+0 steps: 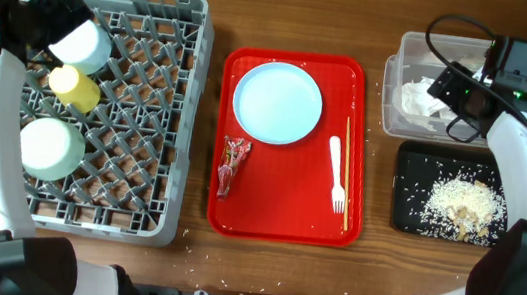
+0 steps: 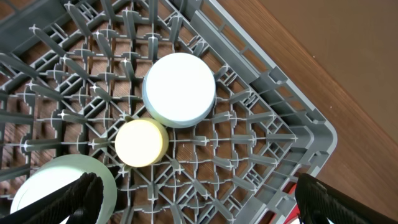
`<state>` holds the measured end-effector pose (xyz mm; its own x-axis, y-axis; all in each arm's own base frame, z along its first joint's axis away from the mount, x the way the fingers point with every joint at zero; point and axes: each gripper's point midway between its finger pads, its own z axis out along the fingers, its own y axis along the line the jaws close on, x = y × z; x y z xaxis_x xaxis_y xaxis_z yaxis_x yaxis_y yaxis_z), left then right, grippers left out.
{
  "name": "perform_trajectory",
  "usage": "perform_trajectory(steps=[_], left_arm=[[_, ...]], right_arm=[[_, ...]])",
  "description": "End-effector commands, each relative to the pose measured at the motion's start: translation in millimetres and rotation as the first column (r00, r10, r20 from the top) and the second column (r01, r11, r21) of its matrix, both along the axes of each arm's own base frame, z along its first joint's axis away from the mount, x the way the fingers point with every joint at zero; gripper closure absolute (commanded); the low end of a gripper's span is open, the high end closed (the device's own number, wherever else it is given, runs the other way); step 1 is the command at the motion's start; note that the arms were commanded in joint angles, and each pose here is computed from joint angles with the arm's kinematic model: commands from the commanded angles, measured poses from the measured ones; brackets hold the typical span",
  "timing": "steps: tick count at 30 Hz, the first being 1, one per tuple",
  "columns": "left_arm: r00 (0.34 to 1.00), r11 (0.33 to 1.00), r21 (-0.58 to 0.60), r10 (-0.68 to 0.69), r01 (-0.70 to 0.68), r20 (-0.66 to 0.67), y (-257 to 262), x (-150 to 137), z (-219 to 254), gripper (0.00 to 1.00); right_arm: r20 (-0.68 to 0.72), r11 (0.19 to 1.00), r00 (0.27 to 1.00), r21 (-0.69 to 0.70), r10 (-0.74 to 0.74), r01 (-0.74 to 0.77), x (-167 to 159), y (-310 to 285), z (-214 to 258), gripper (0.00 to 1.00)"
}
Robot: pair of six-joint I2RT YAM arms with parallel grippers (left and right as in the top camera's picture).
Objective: Sort waste into correct bins and load items into the dishwasher rack
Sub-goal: 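Reach the right gripper to the red wrapper and grasp it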
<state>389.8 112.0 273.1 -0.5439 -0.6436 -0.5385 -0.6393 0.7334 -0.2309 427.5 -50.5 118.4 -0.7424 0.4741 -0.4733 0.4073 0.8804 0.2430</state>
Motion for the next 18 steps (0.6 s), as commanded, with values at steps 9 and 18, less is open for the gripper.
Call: perform_trajectory(steps=[9,18], left_arm=[[1.000,1.000,-0.009,0.003,-0.003,0.001,-1,0,-1,0.00],[1.000,1.000,-0.009,0.003,-0.003,0.001,-1,0,-1,0.00]], right_arm=[[0.040,0.773,0.800,0.233,0.599,-0.590,-106,238,50,0.25],[-0.254,0.784,0.741,0.208,0.621,-0.586,-194,365,-79,0.24]])
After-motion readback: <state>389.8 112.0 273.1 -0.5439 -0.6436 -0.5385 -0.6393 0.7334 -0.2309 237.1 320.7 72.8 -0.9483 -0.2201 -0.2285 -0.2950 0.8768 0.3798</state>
